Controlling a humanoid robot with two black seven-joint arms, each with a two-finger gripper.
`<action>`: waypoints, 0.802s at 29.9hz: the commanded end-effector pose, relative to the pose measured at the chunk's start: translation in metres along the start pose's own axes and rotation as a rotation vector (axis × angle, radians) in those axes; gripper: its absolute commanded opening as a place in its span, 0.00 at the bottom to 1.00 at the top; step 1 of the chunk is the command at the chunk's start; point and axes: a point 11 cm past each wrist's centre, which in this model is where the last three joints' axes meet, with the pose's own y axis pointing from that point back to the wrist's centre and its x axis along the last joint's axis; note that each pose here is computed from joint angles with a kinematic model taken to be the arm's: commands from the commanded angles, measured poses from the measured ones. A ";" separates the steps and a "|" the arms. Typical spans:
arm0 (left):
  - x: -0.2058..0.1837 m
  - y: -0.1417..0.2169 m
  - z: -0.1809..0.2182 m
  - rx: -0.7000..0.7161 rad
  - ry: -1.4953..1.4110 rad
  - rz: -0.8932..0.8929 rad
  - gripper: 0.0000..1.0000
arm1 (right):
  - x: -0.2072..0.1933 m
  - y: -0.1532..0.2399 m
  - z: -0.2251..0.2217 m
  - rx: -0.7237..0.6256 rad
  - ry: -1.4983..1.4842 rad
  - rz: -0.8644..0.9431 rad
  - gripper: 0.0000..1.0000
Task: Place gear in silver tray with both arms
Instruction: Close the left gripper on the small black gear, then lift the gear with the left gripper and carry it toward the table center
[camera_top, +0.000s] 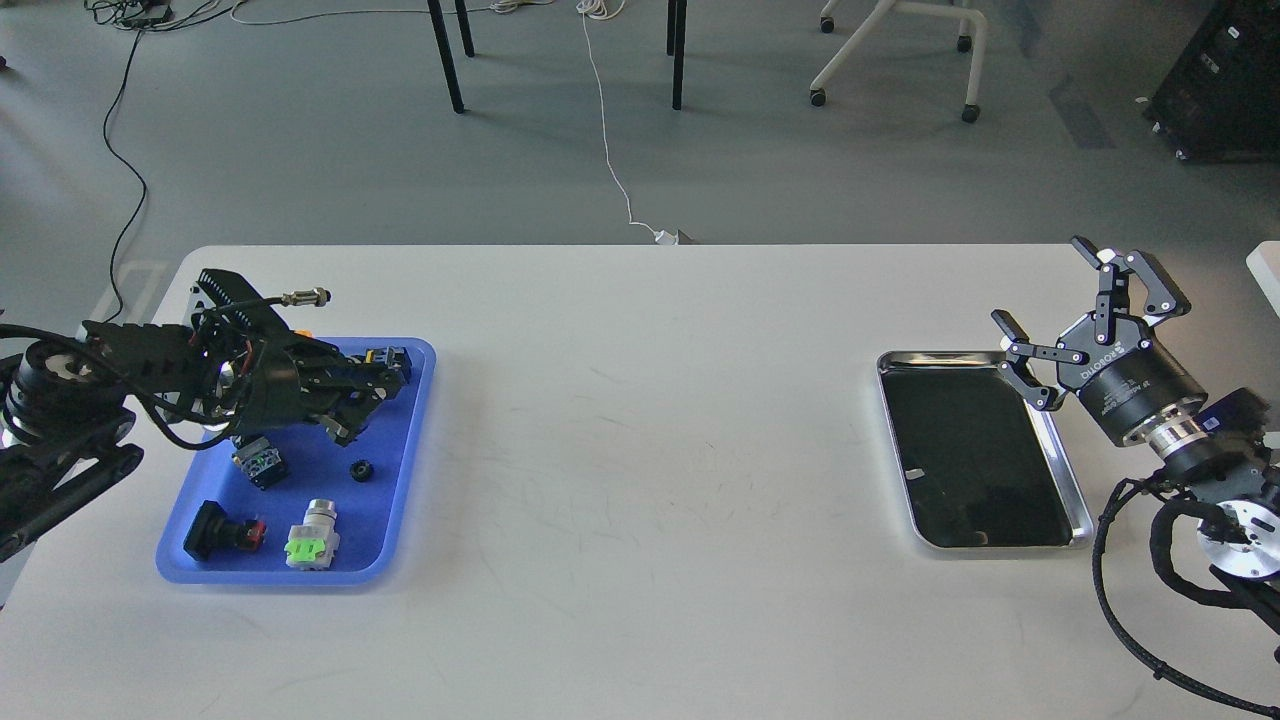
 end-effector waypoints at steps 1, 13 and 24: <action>0.032 0.001 0.011 -0.035 -0.053 0.040 0.15 | 0.000 0.000 0.000 0.000 0.000 0.000 1.00; 0.124 -0.043 0.087 -0.225 -0.195 0.071 0.16 | 0.005 0.002 -0.010 0.015 0.016 0.011 1.00; 0.164 -0.109 0.186 -0.399 -0.344 0.015 0.16 | 0.010 0.004 -0.018 0.023 0.031 0.020 1.00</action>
